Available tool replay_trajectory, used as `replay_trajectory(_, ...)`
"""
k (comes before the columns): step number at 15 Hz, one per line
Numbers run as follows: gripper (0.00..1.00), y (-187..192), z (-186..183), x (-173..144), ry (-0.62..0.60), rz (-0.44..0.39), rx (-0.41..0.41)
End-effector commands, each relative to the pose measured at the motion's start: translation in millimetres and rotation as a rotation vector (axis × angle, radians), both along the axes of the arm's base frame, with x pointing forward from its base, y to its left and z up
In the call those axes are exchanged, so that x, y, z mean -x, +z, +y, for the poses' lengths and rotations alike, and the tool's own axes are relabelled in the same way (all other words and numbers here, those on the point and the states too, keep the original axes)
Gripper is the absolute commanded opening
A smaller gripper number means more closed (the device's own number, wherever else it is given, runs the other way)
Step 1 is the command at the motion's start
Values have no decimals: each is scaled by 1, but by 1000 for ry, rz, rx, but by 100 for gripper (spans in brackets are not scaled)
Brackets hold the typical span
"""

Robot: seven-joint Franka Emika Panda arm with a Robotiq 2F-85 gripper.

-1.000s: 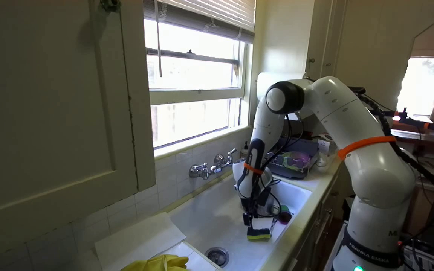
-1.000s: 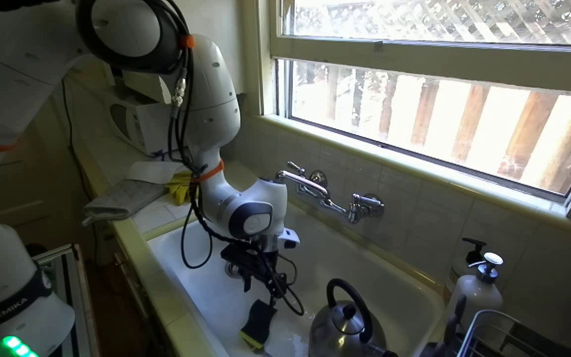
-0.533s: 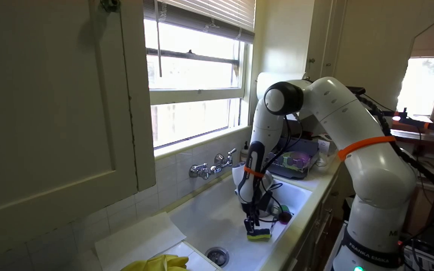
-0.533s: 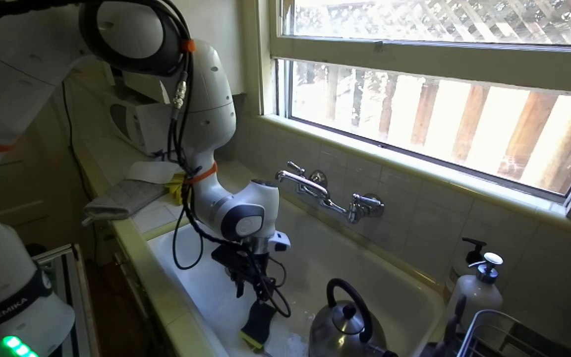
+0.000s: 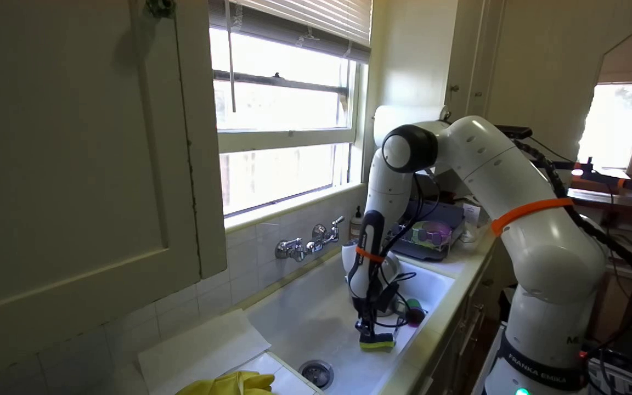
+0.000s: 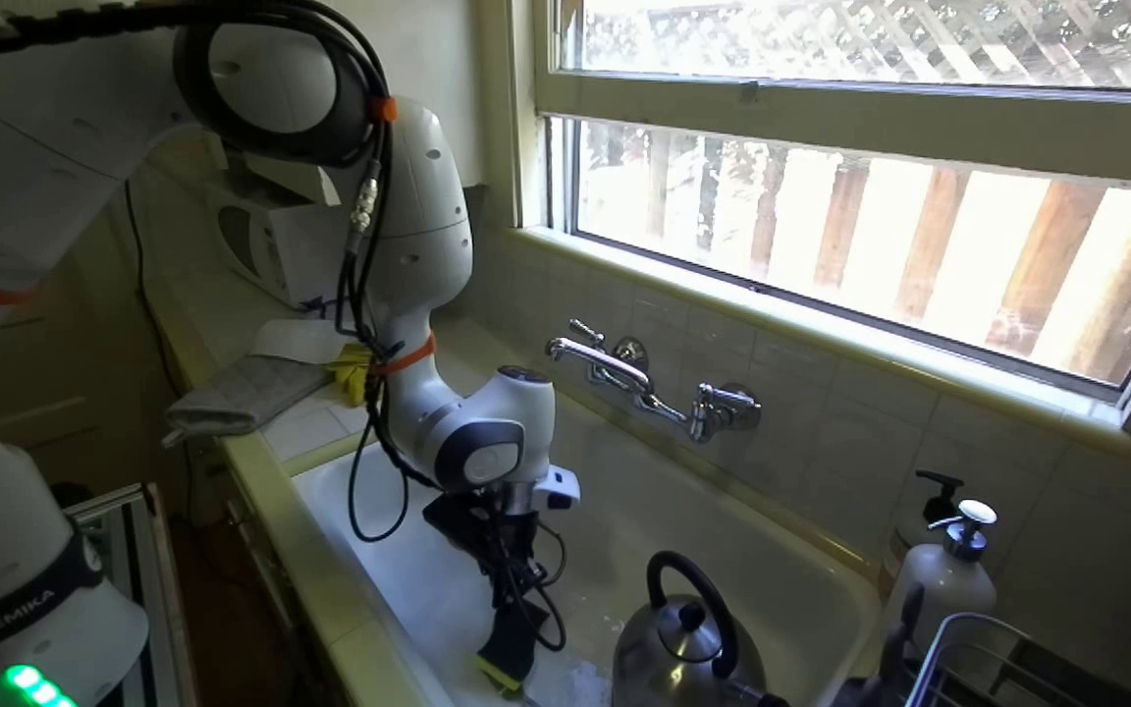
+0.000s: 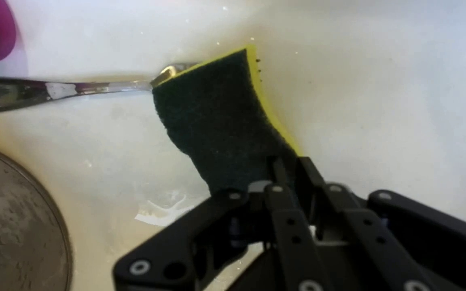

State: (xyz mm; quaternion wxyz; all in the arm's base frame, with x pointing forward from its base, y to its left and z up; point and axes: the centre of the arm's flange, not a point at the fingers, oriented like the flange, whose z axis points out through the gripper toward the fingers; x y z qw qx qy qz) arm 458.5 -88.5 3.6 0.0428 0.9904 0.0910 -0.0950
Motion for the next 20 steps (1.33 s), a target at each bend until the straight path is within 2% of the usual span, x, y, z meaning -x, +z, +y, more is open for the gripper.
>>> replay_trajectory(1, 0, -23, -6, -3, -58, -36, -3)
replay_trajectory(4, 0, -38, -6, -9, -73, -54, -18)
replay_trajectory(9, 0, -57, 2, -30, -37, -73, 21)
replay_trajectory(14, 0, -54, 15, -51, -8, -102, 44)
replay_trajectory(20, 0, -51, 48, -80, -19, -144, 13)
